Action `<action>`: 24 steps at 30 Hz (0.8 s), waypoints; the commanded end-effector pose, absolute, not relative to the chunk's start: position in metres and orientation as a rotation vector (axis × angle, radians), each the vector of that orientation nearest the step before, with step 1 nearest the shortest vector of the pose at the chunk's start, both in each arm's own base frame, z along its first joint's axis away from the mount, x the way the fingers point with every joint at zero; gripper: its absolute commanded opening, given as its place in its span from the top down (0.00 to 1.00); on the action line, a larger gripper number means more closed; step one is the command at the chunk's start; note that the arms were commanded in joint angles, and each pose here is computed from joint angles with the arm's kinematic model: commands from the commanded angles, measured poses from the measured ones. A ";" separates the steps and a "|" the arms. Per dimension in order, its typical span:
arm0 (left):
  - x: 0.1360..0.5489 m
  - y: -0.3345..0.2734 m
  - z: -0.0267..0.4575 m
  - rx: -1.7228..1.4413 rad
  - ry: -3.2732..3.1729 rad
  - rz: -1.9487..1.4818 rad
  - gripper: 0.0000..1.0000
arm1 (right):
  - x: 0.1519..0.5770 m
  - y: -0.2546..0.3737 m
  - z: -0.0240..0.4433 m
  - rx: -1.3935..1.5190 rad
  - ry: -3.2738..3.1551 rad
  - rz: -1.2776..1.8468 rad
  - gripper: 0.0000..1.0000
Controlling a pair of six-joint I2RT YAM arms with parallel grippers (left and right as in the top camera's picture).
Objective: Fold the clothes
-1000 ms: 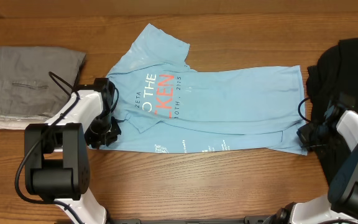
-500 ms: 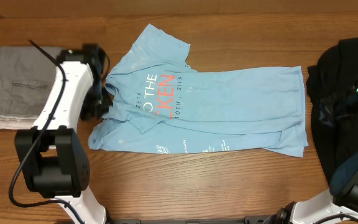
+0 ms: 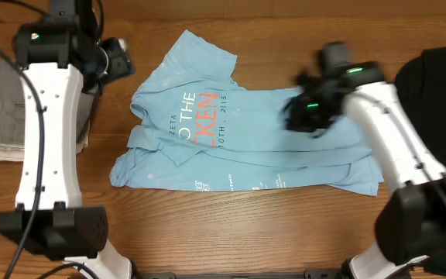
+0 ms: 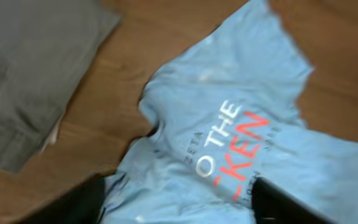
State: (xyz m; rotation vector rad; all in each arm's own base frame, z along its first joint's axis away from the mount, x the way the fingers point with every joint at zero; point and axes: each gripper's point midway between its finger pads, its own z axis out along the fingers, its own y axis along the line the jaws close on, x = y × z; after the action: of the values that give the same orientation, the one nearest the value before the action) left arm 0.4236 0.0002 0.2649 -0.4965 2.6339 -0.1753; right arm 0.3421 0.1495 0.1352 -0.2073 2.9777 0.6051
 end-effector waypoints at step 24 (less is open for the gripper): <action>0.424 -0.002 0.282 -0.413 2.594 -0.197 0.00 | 0.277 0.267 0.067 -1.418 2.488 -0.030 0.31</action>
State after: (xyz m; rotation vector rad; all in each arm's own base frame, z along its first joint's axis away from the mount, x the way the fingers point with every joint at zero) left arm 0.4238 -0.0030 0.2751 -0.4418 2.6104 -0.1950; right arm 0.2687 0.2905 0.0861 -1.3131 2.5407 0.1185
